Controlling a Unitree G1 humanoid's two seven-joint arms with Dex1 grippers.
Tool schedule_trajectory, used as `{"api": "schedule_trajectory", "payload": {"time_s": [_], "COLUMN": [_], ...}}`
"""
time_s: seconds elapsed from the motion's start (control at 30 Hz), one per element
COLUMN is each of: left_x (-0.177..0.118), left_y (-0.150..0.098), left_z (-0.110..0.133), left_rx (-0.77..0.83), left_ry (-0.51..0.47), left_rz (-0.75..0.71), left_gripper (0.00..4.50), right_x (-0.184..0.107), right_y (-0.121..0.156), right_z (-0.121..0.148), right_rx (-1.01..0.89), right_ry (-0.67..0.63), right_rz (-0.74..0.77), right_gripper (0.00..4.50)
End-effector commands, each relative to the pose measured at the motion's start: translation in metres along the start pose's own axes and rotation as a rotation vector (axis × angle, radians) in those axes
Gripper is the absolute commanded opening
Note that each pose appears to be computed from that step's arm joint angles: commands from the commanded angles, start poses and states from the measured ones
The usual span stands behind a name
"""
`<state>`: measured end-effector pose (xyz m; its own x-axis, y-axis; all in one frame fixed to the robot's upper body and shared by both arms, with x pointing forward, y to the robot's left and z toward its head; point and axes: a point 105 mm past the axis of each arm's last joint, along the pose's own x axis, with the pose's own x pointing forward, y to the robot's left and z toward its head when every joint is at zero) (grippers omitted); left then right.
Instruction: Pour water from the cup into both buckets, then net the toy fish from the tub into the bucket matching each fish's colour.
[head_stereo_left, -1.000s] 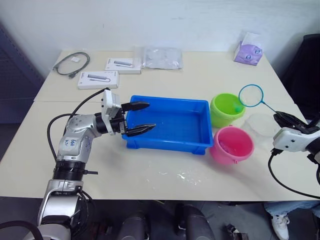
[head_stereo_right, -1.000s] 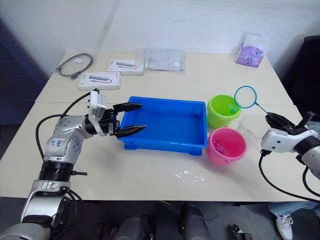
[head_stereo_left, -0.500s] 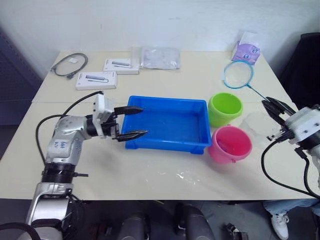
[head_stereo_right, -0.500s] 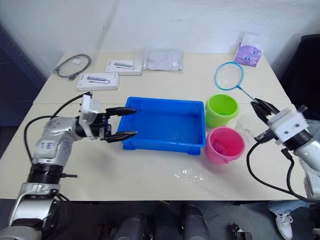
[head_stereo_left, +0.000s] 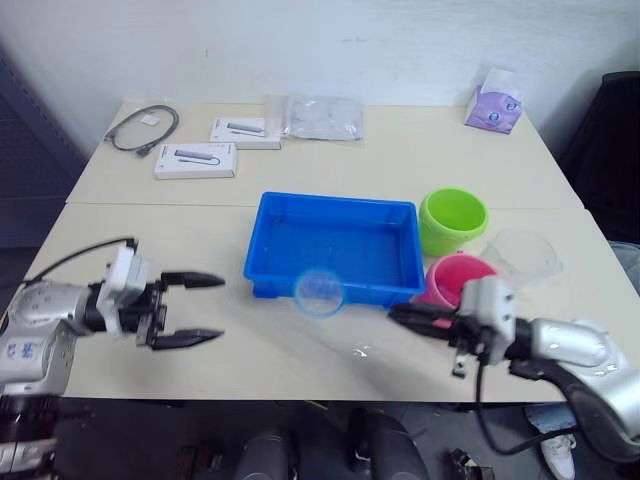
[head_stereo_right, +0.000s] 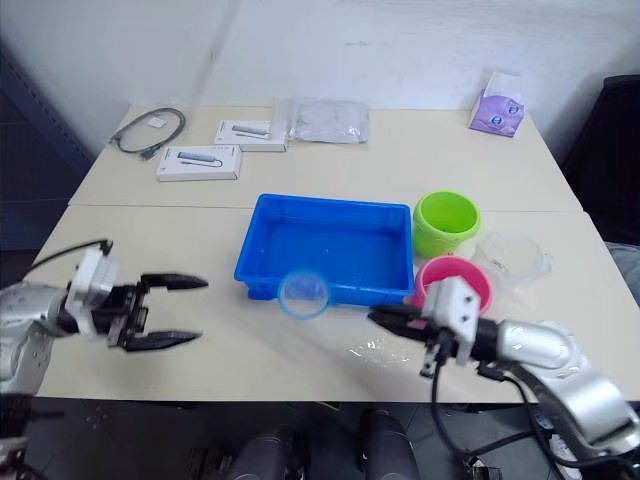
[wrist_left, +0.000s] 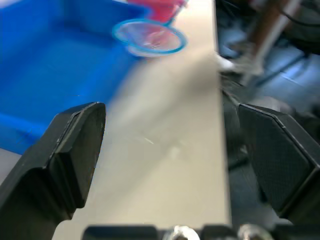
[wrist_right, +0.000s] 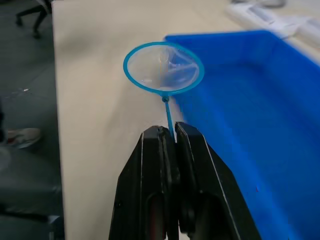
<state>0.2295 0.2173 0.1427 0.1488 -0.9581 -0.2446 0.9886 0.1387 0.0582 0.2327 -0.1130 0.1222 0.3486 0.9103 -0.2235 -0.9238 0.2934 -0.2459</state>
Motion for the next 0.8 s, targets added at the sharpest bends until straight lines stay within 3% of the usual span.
{"api": "schedule_trajectory", "payload": {"time_s": [0.03, 0.2, 0.33, 0.63, 0.73, 0.8], "left_x": [0.000, 0.002, 0.000, 0.000, -0.001, -0.002], "left_y": [-0.011, -0.022, -0.025, -0.019, -0.017, -0.015], "left_z": [0.012, 0.007, 0.005, 0.009, 0.008, 0.005], "left_rx": [0.066, 0.048, 0.043, 0.053, 0.047, 0.033], "left_ry": [0.020, 0.056, 0.082, 0.093, 0.097, 0.100], "left_rz": [-0.034, -0.040, -0.041, -0.015, -0.002, 0.018], "left_gripper": [4.47, 4.47, 4.47, 4.47, 4.50, 4.50], "right_x": [0.017, 0.044, 0.071, 0.087, 0.084, 0.080], "right_y": [0.007, 0.023, 0.020, 0.012, 0.009, 0.009], "right_z": [-0.018, -0.038, -0.046, -0.047, -0.040, -0.035], "right_rx": [-0.068, -0.056, -0.072, -0.070, -0.080, -0.074], "right_ry": [0.050, 0.035, 0.004, -0.039, -0.066, -0.080], "right_rz": [0.052, 0.130, 0.136, 0.154, 0.150, 0.160], "right_gripper": [0.00, 0.00, 0.00, 0.00, 1.16, 2.16]}}
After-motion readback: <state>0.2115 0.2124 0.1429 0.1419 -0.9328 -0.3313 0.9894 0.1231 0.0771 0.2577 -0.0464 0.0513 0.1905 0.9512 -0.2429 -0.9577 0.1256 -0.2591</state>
